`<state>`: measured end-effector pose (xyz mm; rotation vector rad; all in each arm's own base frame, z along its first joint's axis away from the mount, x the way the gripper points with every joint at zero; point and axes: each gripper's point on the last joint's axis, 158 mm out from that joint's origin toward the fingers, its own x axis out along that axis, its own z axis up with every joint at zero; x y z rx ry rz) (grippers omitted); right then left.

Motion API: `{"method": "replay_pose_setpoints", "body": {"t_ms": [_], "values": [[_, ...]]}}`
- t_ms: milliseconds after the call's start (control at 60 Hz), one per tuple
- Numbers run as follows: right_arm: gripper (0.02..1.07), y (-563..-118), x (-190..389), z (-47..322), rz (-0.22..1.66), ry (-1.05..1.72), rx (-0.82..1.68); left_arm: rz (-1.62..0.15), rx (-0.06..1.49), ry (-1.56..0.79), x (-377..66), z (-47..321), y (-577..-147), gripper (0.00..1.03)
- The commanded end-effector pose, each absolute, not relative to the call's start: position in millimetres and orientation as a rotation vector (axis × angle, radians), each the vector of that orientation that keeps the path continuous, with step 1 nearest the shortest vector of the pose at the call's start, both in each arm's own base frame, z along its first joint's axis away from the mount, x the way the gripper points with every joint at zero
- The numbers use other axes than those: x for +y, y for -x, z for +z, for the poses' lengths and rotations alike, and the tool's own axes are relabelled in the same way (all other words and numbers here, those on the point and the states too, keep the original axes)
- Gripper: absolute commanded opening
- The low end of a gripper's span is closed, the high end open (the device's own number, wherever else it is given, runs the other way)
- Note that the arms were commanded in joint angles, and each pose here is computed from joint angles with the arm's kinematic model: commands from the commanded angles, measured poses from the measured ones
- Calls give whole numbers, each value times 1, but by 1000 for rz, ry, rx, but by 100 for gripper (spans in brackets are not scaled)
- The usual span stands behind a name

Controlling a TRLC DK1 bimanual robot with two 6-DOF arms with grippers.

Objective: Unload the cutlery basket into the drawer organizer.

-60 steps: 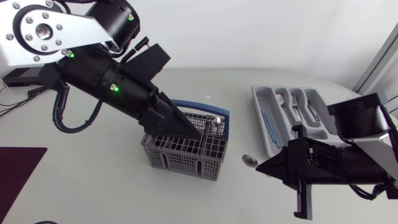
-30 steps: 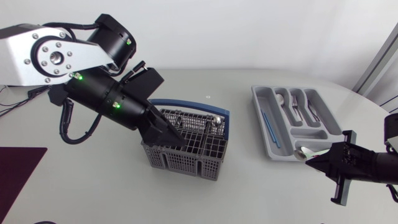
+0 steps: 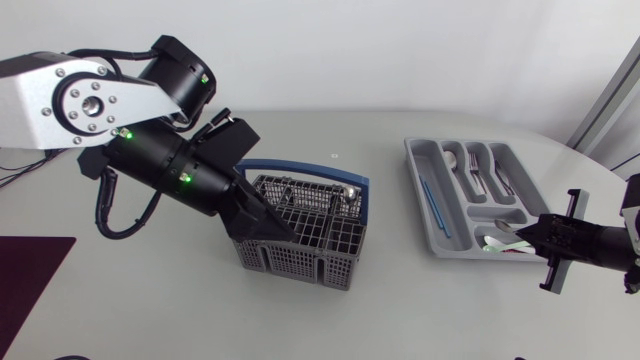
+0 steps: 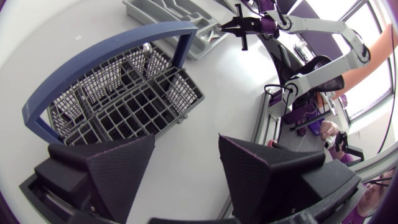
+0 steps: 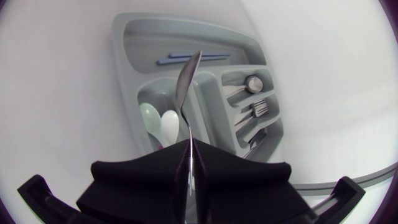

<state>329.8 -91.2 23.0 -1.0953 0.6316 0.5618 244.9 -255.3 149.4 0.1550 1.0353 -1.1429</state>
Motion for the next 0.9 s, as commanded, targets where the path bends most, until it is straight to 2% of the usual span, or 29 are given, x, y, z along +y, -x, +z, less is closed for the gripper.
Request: {"method": "replay_pose_setpoints", "body": {"t_ms": [0, 367, 450, 500, 600, 717, 783, 883], "values": [[8, -335, -102, 12, 557, 1151, 647, -1146, 1024, -171, -250, 147, -242, 87], [10, -335, -107, -20, 548, 1233, 695, -1131, 1036, -167, -244, 142, -242, 87], [26, -334, -105, -24, 545, 1240, 693, -1130, 1041, -165, -243, 140, -241, 87], [32, -333, -105, -25, 543, 1241, 694, -1130, 1041, -165, -242, 140, -241, 87], [58, -332, -104, -25, 539, 1239, 693, -1125, 1046, -168, -241, 138, -240, 87], [80, -334, -104, -11, 501, 1230, 676, -1123, 1050, -169, -240, 137, -240, 87], [90, -336, -100, 4, 471, 1195, 663, -1119, 1048, -172, -240, 136, -240, 87], [98, -322, -65, 28, 521, 1097, 645, -1108, 1043, -173, -240, 134, -243, 87]]}}
